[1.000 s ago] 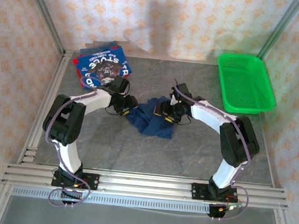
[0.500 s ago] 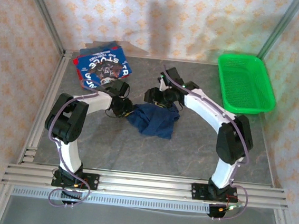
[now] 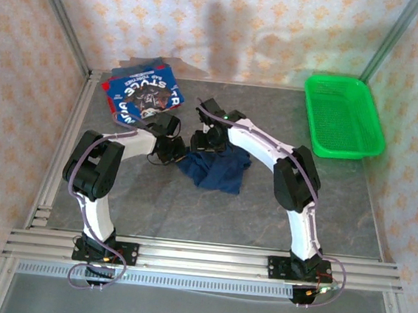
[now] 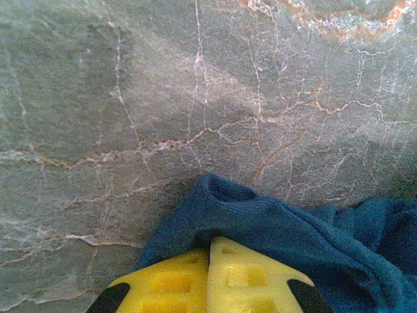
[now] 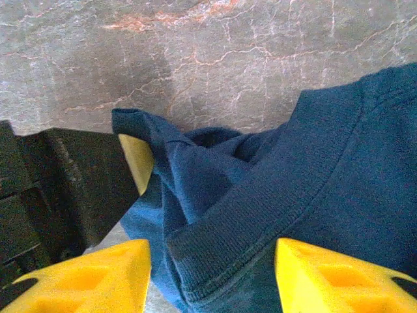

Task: Fold and stack the t-shirts

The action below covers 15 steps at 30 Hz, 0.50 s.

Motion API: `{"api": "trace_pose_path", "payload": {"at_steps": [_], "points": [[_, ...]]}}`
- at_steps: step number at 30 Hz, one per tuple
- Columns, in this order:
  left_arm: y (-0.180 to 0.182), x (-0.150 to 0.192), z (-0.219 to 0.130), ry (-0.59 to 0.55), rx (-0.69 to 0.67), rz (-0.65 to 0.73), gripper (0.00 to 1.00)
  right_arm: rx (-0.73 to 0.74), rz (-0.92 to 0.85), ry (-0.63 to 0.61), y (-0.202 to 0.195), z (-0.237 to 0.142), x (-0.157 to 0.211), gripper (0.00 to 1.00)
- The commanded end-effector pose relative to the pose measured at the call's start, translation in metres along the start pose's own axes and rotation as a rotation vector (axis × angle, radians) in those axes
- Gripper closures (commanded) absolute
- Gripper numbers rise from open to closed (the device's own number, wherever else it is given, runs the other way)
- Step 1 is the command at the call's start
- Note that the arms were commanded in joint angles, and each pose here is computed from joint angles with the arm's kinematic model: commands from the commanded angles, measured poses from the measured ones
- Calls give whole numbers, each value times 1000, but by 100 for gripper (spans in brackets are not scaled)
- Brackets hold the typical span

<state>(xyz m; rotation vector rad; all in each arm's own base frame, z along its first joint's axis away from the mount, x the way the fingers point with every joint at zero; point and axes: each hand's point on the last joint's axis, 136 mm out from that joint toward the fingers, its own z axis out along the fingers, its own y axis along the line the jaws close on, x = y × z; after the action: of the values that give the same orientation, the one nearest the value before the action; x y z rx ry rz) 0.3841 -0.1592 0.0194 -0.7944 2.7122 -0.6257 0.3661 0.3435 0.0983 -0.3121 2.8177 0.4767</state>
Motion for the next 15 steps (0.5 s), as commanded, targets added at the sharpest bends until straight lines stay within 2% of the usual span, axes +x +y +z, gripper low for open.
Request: {"api": "trace_pose_path", "payload": {"at_steps": [1,5,10,13,15], "points": [[18,7,3,17,-42,7,95,111,-12,-29,-14,2,-8,52],[18,8,3,21,-40,11,95,187,3,-60,-25,1,-17,73],[18,8,-2,11,-40,12,94,199,4,-87,-26,-10,-21,100],[13,5,-13,-13,-15,10,89,191,11,-138,-25,-30,-25,100],[9,2,-24,-35,2,9,79,178,11,-179,-23,-49,-28,100]]}}
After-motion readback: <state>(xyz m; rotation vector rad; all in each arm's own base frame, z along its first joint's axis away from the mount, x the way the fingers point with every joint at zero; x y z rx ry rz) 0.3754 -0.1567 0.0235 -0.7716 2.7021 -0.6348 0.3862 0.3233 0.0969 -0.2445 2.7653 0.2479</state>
